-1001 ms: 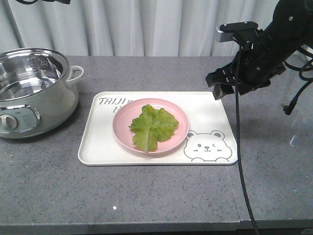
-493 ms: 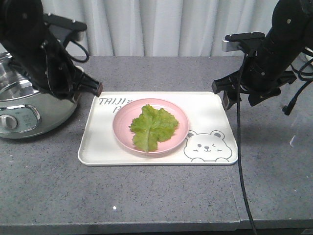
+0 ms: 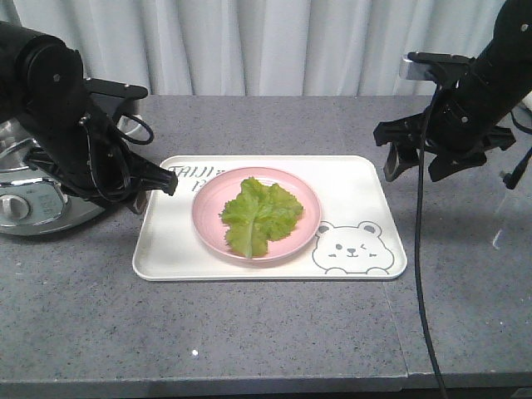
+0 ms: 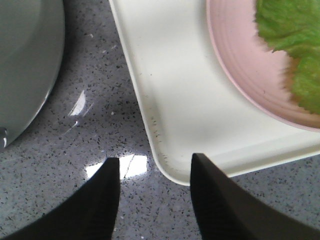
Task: Transfer vegetables to tray and serve
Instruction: 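Lower both grippers to the tray's two short side edges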
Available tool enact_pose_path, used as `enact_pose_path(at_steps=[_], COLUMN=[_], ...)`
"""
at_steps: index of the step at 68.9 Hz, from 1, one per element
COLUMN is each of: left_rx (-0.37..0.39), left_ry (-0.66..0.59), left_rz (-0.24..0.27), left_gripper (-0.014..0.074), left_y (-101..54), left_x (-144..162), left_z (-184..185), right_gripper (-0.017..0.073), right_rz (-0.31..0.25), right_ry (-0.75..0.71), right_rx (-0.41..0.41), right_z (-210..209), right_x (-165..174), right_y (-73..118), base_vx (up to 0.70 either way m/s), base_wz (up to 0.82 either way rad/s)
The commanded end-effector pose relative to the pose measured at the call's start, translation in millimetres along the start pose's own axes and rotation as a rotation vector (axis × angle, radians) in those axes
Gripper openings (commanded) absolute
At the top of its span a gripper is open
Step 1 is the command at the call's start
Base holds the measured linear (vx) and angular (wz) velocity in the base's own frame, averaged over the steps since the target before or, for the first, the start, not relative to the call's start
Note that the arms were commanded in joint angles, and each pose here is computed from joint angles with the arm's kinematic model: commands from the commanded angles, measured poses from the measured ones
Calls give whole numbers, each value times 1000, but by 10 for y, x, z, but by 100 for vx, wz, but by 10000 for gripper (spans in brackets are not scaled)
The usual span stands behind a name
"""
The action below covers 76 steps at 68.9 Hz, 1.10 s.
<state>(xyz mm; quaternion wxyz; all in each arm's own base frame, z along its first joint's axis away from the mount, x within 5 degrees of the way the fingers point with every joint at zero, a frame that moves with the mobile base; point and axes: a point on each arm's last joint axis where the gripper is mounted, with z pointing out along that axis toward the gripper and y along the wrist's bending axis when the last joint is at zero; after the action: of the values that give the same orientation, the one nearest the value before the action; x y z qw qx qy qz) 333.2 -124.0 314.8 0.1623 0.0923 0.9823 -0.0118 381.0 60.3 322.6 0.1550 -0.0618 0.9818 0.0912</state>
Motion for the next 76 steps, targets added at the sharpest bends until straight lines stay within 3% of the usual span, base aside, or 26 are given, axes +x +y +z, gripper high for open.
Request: enact_pose_path(at_steps=[1, 42, 76], left_rx=[26, 27, 29], left_ry=[-47, 58, 34], left_rz=[-34, -35, -25], left_gripper=[363, 363, 363], left_y=[17, -35, -38], left_x=[-39, -87, -115], left_z=[-107, 293, 311], right_gripper=[482, 482, 480], right_rz=[-13, 18, 59], right_ry=[-8, 71, 128], right_rx=[-8, 4, 8], right_z=[-156, 182, 420], right_x=[15, -37, -54], right_y=[13, -52, -78], base_vx=[0, 0, 0], base_wz=[0, 0, 0])
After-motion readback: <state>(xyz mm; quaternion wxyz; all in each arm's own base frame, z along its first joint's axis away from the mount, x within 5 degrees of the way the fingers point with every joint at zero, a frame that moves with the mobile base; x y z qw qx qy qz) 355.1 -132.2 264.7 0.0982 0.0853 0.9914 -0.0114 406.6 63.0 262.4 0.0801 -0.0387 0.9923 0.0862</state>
